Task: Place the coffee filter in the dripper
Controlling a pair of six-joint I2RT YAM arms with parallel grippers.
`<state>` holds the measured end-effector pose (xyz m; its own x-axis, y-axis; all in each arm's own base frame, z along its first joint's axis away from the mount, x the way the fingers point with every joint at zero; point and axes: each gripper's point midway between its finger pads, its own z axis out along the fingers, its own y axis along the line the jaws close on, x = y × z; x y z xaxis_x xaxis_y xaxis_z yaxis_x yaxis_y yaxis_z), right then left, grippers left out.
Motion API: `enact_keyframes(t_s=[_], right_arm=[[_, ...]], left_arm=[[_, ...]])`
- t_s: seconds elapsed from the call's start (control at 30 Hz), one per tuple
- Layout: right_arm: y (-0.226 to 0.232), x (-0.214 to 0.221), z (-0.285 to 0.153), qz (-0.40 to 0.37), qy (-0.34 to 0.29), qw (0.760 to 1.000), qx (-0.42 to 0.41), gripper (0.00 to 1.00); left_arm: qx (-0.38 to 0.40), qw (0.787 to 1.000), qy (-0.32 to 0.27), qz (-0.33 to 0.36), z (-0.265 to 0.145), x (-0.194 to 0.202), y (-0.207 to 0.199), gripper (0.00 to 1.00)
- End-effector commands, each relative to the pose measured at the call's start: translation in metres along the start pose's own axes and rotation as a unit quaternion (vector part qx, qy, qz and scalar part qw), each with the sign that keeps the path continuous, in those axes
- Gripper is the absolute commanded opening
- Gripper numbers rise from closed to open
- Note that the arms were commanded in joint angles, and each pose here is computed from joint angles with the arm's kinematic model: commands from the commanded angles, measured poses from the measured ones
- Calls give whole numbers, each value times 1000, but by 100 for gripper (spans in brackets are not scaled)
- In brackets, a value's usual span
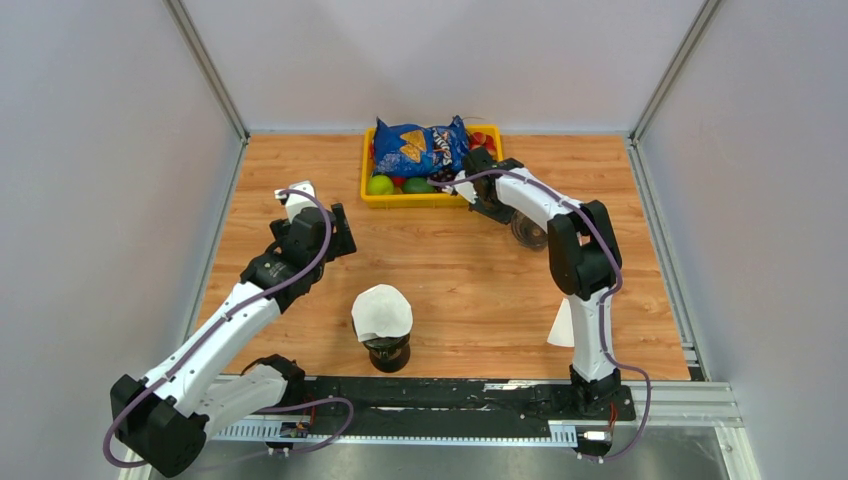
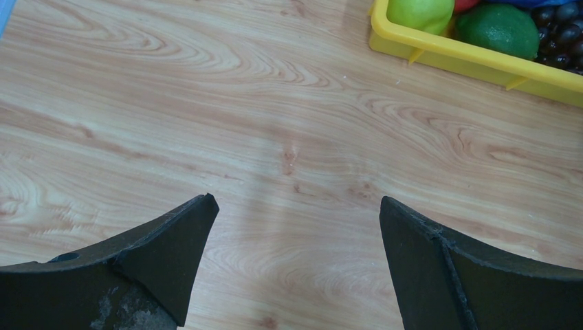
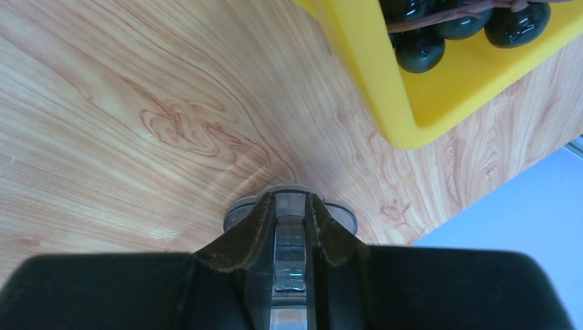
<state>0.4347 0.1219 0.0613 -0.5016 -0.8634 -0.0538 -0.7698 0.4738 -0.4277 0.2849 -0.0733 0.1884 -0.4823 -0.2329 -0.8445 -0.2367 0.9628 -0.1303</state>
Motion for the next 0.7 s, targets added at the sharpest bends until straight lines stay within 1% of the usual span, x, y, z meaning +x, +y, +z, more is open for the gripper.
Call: enact_keyframes(t_s=[0.0,0.03,0.13,0.23,0.3,0.4,0.5,0.57,0.67], right_arm=[[-13,-14,-23,-11,-26,999,23,12],[-13,-16,-27,-12,-31,999,24,10],[-12,-24,-39,-15,-49,998,25,8],[-8,-31,-55,-6,-71,997,9,1],[-6,-33,-67,7,-83,996,-6,0],[-8,-32,-87,47,-90,995,-9,0],[-4,-27,-109,107,-93,989,-27,0],[-5,-28,-128,163,-111,980,-33,0],[-6,-28,-156,238,-152,958,-43,0]], left_arm=[[-5,1000,-8,2,2,-5,1,100],[-6,1000,-7,2,2,-5,1,100],[-6,1000,-4,4,3,-4,0,100],[-6,1000,-3,4,3,-4,-1,100],[-7,1000,-3,4,3,-5,0,100],[-6,1000,-2,3,3,-5,0,100],[-4,1000,-5,1,1,-6,0,100],[-1,1000,-6,0,0,-6,0,100],[6,1000,-6,-3,-1,-7,-2,100]])
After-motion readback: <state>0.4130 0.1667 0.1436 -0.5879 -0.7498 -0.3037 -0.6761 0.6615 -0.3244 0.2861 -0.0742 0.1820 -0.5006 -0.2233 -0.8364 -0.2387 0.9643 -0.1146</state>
